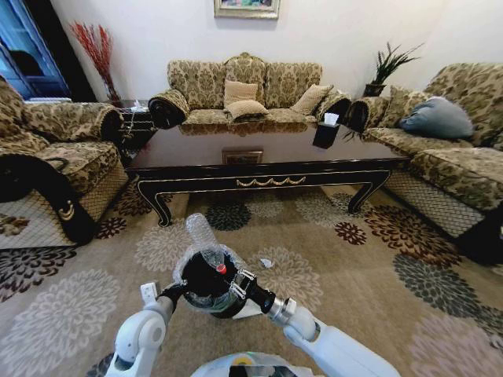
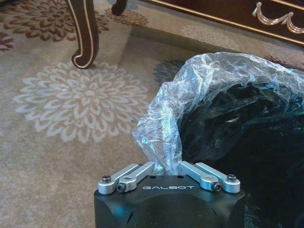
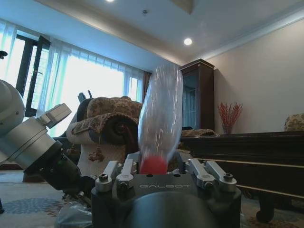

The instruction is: Move to the front of the table and pick up the trash from the floor, then place it into the trash bin.

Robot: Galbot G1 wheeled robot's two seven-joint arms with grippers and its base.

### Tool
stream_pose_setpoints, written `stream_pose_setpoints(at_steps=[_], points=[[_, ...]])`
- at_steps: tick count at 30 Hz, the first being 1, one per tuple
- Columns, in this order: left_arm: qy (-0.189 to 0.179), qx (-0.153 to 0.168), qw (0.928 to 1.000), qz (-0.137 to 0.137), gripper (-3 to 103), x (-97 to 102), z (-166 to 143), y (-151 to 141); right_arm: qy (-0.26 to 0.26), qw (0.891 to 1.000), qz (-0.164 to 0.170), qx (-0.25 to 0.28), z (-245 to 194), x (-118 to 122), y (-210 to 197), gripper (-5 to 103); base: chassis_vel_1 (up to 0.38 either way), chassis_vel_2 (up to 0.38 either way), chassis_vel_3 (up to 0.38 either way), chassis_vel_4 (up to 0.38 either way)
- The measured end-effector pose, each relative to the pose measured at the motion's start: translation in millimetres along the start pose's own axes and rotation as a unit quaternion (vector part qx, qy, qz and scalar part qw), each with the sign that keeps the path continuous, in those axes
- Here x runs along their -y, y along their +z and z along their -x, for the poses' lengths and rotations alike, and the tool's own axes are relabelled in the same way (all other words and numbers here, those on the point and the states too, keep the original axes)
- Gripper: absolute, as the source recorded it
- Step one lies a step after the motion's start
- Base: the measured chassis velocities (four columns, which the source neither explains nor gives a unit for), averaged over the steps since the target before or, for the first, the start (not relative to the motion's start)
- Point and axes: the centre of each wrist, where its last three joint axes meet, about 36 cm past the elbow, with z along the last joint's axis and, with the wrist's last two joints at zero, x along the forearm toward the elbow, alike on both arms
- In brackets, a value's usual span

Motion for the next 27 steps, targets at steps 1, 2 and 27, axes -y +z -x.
stream_pose_setpoints(at_steps=[1,2,27], points=[[-0.001,0.001,1.0,0.0,2,-0.5,-1,-1,0.001,1.0,-0.001,-0.001,-1,0,0,44,0.0,0.0,0.0,0.0],[-0.001,0.003,1.0,-0.001,2,-1.0,-2,-1,0.001,1.0,-0.002,-0.002,-2,0,0,44,0.0,0.0,0.0,0.0],[-0.104,0.059,0.9928,-0.013,2,-83.2,-29,-43,0.285,0.954,0.008,-0.088,-7,16,9,100,0.0,0.0,0.0,0.0]])
